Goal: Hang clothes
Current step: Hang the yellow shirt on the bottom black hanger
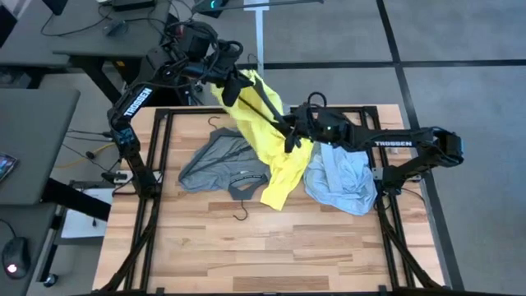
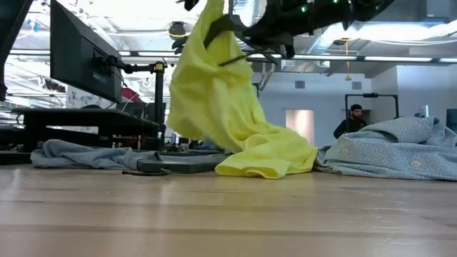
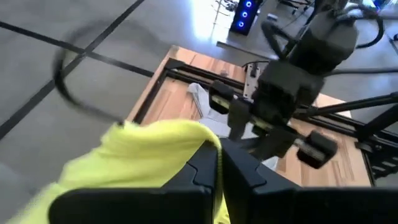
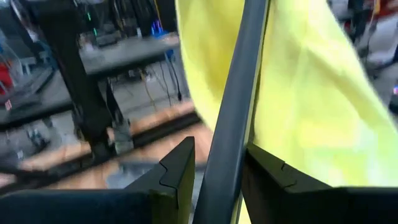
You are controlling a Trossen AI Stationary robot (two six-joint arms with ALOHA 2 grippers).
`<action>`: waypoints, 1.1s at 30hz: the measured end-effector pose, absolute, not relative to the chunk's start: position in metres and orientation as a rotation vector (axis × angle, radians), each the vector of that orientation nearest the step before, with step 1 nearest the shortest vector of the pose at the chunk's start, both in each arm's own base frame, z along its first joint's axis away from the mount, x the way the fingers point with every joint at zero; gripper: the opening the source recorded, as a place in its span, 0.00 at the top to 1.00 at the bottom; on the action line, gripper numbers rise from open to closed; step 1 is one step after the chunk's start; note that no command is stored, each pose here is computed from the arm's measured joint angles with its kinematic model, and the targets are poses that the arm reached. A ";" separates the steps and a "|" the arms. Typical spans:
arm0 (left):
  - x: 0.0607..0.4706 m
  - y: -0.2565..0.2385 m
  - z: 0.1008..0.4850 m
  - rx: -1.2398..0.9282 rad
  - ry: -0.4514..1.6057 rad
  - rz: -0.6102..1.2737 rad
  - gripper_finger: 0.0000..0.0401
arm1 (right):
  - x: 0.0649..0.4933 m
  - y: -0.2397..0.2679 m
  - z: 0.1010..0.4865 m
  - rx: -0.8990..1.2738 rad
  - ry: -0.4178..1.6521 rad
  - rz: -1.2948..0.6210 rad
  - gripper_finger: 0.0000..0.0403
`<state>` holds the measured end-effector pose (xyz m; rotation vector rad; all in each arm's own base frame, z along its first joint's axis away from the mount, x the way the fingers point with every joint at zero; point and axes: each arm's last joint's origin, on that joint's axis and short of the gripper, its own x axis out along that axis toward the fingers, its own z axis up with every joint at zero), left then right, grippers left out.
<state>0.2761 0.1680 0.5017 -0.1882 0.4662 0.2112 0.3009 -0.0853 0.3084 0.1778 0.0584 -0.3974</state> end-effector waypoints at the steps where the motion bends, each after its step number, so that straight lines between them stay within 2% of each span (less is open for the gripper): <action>1: 0.277 0.168 0.501 -0.177 0.470 0.212 1.00 | 0.301 -0.085 0.310 0.173 0.057 -0.389 0.76; 11: 0.279 0.171 0.481 -0.049 0.635 0.228 1.00 | 0.303 -0.080 0.318 0.170 0.060 -0.344 0.76; 14: 0.276 0.169 0.478 -0.015 0.677 0.227 0.95 | 0.304 -0.078 0.318 0.170 0.069 -0.334 0.76; 22: 0.268 0.166 0.491 0.115 0.669 0.246 0.77 | 0.301 -0.077 0.322 0.167 0.061 -0.327 0.76; 28: 0.260 0.165 0.497 0.223 0.697 0.333 0.74 | 0.300 -0.077 0.322 0.167 0.067 -0.330 0.76; 33: 0.256 0.169 0.495 0.222 0.729 0.353 0.74 | 0.300 -0.077 0.321 0.168 0.072 -0.330 0.76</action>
